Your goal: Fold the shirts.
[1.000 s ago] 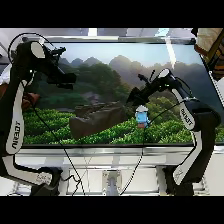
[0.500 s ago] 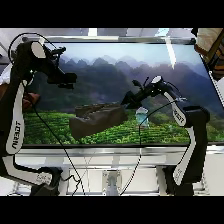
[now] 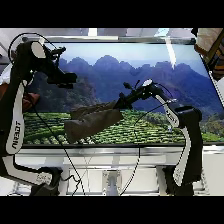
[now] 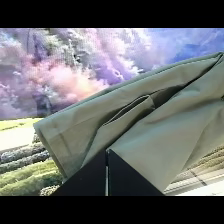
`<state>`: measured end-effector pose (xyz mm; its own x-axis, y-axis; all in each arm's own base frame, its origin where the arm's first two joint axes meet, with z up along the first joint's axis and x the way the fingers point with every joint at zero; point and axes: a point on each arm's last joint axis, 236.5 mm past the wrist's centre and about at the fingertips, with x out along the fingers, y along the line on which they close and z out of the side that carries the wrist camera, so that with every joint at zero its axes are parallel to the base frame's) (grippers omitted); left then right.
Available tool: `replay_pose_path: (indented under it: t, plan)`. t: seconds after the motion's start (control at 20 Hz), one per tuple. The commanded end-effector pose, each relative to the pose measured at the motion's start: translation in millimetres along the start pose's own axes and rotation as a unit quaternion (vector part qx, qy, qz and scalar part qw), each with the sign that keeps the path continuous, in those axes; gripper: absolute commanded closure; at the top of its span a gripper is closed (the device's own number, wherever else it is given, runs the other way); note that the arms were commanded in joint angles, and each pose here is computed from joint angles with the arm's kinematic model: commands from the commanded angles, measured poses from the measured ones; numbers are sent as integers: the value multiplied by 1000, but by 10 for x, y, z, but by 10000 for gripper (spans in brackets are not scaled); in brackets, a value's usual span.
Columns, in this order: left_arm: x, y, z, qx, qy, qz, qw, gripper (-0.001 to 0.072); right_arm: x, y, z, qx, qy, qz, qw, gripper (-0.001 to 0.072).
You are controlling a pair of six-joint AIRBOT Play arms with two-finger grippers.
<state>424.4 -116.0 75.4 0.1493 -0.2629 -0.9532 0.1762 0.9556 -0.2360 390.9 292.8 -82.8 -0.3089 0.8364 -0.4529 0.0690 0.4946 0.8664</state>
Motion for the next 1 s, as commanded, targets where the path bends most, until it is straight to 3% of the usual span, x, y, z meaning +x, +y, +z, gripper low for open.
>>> replay_pose_path:
  t: [0.0, 0.15, 0.35, 0.6, 0.95]
  plan:
    - [-5, -4, -3, 1, 0, 0, 1000, 697, -109, 179, 103, -18, -29, 21, 999, 686]
    - [-7, -6, -21, 1, 4, -1, 1000, 697, -615, -13, 265, -36, -93, -52, 994, 687]
    - [-7, -52, -16, 0, 3, -10, 1000, 697, -2016, -642, 86, 2, -178, -252, 951, 687]
    - [-18, -225, 66, 0, -15, -47, 999, 697, -3913, -1300, -1393, 157, -187, -478, 844, 687]
    - [-30, -344, 54, 0, -12, -71, 997, 697, -4954, -1336, -3105, 333, -316, -479, 748, 688]
